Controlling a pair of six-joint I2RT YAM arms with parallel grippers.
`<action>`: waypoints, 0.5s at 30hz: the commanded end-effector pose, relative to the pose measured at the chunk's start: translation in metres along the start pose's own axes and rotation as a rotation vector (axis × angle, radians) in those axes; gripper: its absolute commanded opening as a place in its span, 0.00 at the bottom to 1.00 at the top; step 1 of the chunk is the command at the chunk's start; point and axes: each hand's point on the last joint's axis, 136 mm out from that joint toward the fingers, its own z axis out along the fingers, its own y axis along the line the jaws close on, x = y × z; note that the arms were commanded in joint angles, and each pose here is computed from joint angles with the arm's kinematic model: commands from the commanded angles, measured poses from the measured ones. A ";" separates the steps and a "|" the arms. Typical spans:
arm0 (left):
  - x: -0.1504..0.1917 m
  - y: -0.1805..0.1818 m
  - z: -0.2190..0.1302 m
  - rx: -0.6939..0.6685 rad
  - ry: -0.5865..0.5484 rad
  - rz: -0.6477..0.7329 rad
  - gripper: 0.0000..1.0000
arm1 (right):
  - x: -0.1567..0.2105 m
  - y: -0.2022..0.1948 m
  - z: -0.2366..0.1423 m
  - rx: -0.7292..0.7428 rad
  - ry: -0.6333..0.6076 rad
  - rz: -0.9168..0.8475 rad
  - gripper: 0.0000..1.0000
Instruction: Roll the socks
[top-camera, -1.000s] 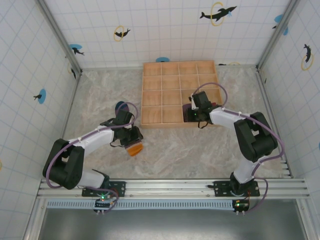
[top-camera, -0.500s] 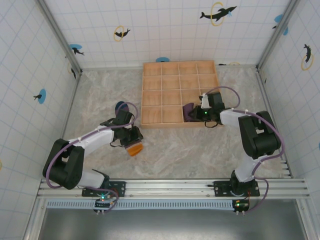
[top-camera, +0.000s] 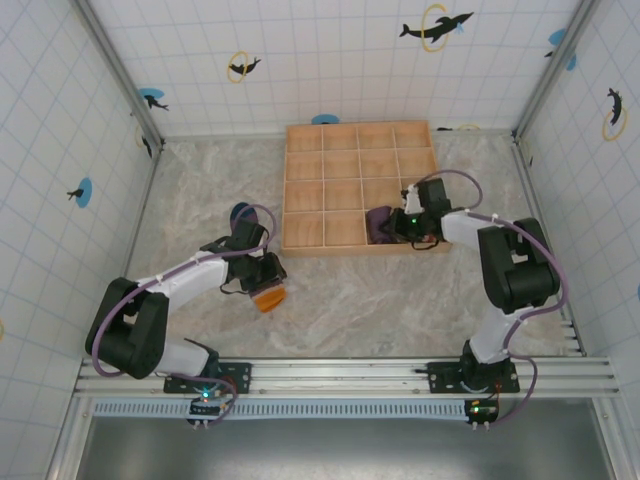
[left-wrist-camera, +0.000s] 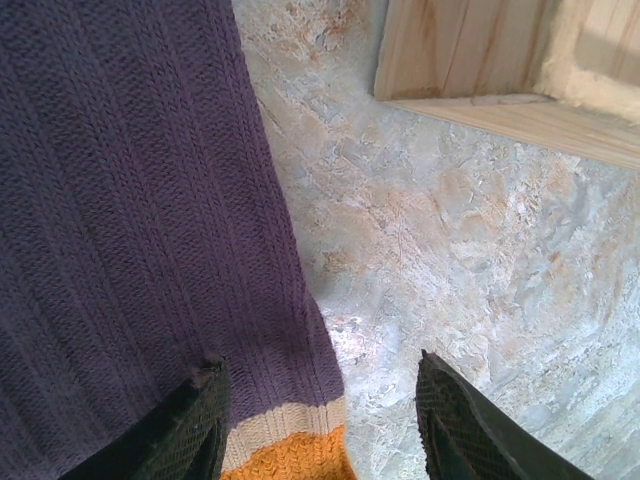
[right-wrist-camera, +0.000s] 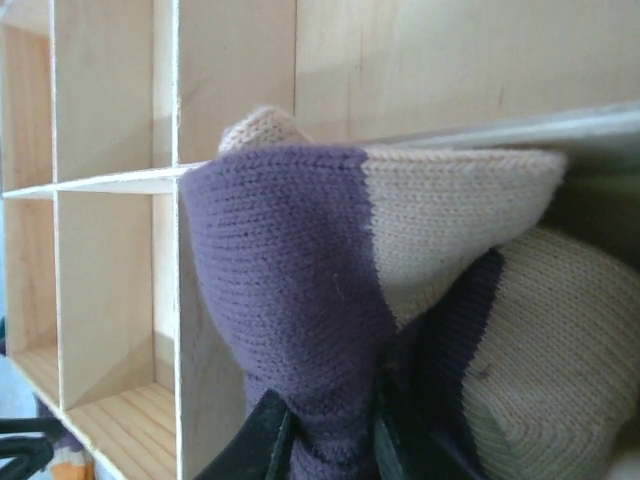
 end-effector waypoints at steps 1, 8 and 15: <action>0.000 -0.002 -0.002 0.007 0.010 0.001 0.51 | 0.015 -0.036 0.005 0.240 0.055 -0.017 0.26; 0.002 0.000 -0.003 0.003 0.008 0.005 0.51 | -0.010 0.000 -0.008 0.343 -0.023 -0.176 0.44; 0.003 0.000 -0.002 0.006 0.005 0.007 0.51 | -0.027 0.036 -0.024 0.417 -0.097 -0.306 0.48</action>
